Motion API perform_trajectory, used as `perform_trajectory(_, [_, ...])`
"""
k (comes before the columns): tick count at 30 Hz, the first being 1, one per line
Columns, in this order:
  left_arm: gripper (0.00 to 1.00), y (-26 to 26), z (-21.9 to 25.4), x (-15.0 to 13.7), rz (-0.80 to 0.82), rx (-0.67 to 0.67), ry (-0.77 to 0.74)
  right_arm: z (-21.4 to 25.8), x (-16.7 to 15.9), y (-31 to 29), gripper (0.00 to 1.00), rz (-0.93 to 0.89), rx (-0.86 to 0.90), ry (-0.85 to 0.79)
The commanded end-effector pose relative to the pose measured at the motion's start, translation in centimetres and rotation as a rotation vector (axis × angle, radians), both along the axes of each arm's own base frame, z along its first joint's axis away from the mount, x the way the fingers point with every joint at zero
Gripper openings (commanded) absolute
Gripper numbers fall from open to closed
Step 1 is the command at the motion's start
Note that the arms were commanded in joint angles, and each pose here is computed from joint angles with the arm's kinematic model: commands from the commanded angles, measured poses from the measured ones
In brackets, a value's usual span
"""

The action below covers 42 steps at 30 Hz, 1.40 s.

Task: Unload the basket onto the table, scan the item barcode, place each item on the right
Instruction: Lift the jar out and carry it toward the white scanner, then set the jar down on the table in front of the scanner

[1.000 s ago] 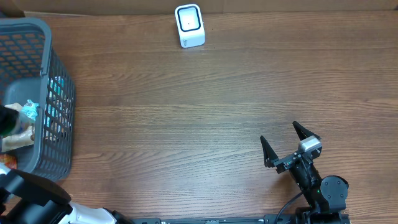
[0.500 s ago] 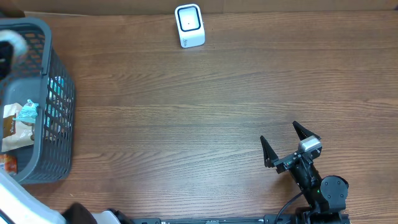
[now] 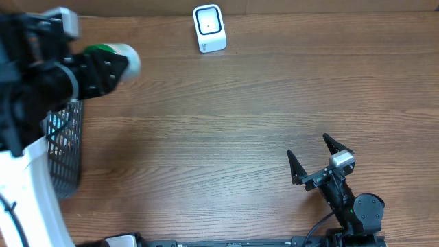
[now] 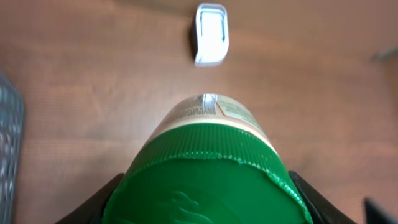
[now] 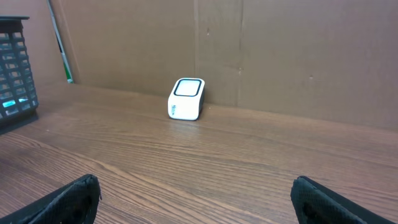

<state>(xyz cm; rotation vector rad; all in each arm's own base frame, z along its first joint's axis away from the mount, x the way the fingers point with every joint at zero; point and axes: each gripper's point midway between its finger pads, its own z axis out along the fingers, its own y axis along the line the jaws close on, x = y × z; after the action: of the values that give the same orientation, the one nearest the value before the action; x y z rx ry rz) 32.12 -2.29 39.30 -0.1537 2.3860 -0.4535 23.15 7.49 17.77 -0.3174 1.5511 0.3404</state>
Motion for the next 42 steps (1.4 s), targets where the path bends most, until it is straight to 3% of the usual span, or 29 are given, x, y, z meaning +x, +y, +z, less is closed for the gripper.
perform_trajectory(1, [0.38,-0.8,-3.9,1.2,-0.027,0.119,0.132,-0.2,0.1,-0.2,1.00,-0.009,0.004,-0.002])
perform_trajectory(11, [0.38,-6.0,-13.1,3.9,-0.184,0.251,0.428,-0.2,0.1,-0.2,1.00,-0.009,0.004,-0.002])
perform_trajectory(21, [0.38,-8.3,-22.2,7.2,-0.143,0.451,0.600,-0.2,0.1,-0.2,1.00,-0.009,0.004,-0.002])
perform_trajectory(32, [0.38,-12.3,-29.9,8.7,-0.146,0.455,0.701,-0.2,0.1,-0.2,1.00,-0.009,0.004,-0.002])
perform_trajectory(42, [0.42,-13.6,-31.7,8.1,-0.175,0.420,0.744,-0.2,0.1,-0.2,1.00,-0.009,0.004,-0.002])
